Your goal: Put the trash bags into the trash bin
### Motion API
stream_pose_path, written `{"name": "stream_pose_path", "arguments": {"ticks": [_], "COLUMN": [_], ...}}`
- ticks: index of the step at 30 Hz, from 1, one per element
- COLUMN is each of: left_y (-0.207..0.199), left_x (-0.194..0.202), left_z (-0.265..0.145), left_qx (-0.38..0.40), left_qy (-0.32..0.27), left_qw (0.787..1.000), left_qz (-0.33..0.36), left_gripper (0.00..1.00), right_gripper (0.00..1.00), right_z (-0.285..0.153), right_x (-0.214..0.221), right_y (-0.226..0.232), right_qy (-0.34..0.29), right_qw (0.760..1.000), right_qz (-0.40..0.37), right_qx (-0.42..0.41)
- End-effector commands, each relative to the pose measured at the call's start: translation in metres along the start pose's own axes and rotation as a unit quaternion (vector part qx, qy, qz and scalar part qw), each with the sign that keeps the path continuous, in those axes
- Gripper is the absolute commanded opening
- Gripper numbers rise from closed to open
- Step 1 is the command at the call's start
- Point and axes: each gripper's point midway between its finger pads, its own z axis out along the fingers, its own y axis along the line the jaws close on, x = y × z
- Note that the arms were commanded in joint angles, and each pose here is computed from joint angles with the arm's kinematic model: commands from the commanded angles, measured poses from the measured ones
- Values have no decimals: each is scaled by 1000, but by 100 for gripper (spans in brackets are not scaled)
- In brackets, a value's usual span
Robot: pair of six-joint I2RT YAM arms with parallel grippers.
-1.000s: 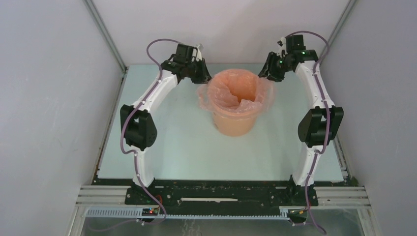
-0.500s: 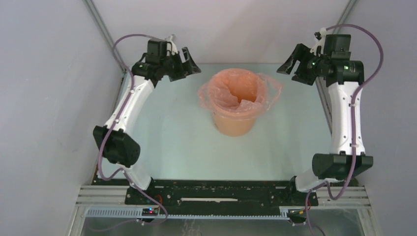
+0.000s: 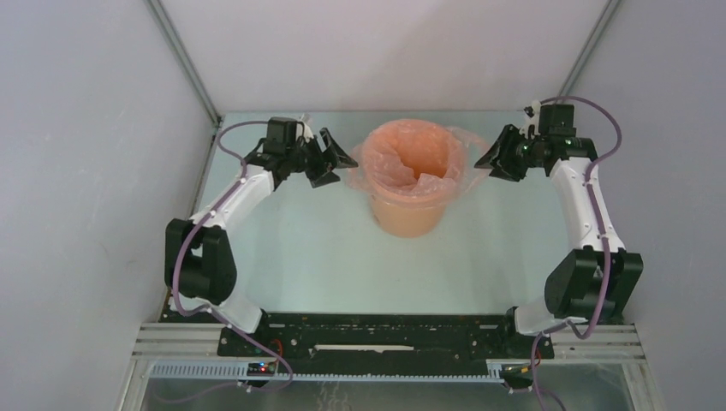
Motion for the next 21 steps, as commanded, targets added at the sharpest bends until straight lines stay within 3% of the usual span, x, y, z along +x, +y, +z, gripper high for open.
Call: {"name": "stream_pose_path", "arguments": {"ticks": [1, 4, 7, 9, 12, 21], "left_y": [-11, -4, 9, 17, 31, 42], "left_x": [-2, 4, 12, 14, 20, 35], "left_z": [14, 25, 35, 40, 48, 70], "left_qx": [55, 70, 61, 51, 33, 6], "left_qy": [-3, 4, 14, 17, 23, 54], "left_qw": [998, 996, 995, 995, 995, 996], "left_qz": [-31, -63, -79, -86, -90, -72], "left_gripper": [73, 56, 39, 29, 22, 12], "right_gripper": [42, 18, 7, 4, 2, 5], "right_z": [20, 38, 56, 67, 81, 121], "right_x": [-25, -17, -6, -1, 6, 33], "right_y": [6, -10, -17, -23, -36, -44], "right_qy": [-37, -18, 1, 11, 28, 87], "right_qw": [999, 1000, 1000, 1000, 999, 996], "right_qz": [-5, 13, 15, 16, 31, 35], "right_qx": [-35, -14, -10, -4, 8, 12]}}
